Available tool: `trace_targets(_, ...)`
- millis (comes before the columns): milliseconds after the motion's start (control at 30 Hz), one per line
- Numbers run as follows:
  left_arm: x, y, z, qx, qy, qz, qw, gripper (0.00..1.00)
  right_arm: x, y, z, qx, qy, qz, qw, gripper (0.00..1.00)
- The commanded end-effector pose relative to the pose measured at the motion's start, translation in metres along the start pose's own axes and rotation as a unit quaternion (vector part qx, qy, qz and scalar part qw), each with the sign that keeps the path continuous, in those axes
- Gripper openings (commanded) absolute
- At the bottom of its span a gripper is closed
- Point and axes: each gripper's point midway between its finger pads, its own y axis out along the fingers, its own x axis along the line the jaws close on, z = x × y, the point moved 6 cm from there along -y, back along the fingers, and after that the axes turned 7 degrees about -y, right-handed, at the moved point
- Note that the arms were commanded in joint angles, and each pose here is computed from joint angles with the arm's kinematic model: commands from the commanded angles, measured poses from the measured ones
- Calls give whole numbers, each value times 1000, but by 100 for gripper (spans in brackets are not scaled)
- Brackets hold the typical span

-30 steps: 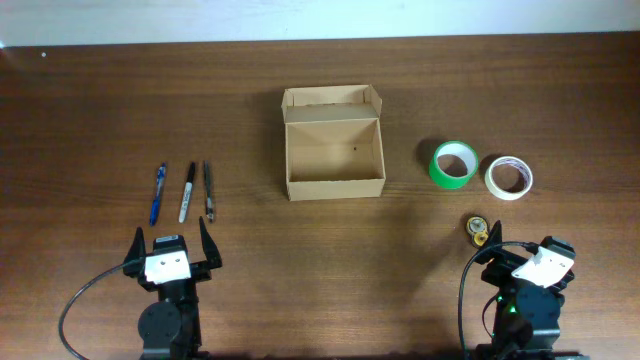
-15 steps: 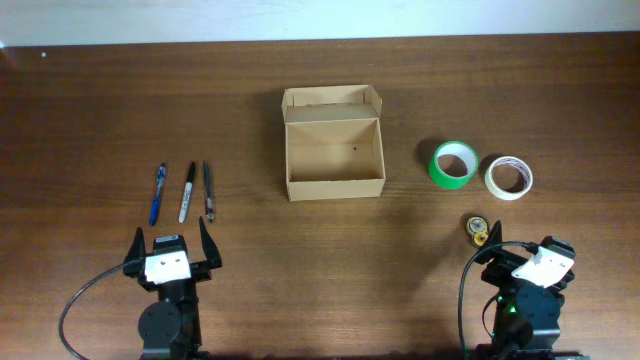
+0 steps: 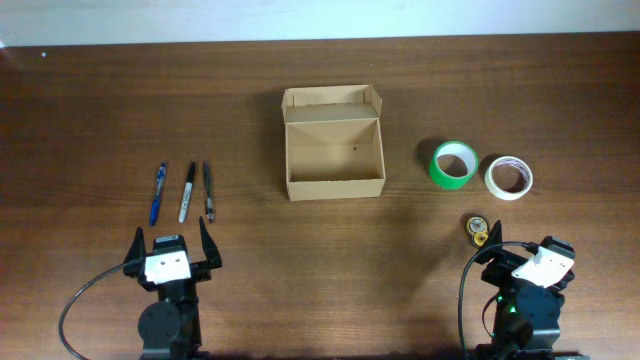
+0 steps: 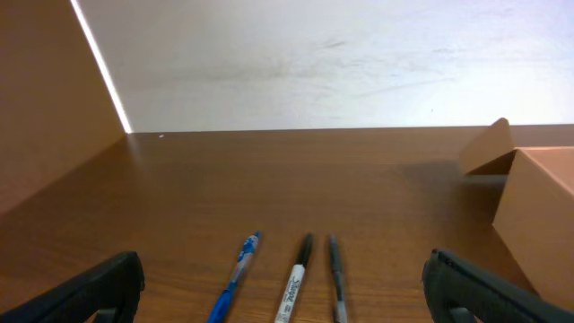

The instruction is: Pack container

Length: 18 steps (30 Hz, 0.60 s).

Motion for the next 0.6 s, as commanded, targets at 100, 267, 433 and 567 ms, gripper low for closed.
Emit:
trace_targets(100,-26,-2,10,31,-4,117,993,100,7,1,-5,-16,48,-34,998,99)
trace_targets(267,-28,2,26,86,-52,117,988,100,29,-3,-5,-7,60,-133,989,99)
trace_targets(433,-30,5,49,157,-70,115,978,100,61,-17,1,26,70,-285,956,99)
trace_targets(567,-45,0,53,200,-82,177,960,100,68,-22,1,40,102,-318,942,99)
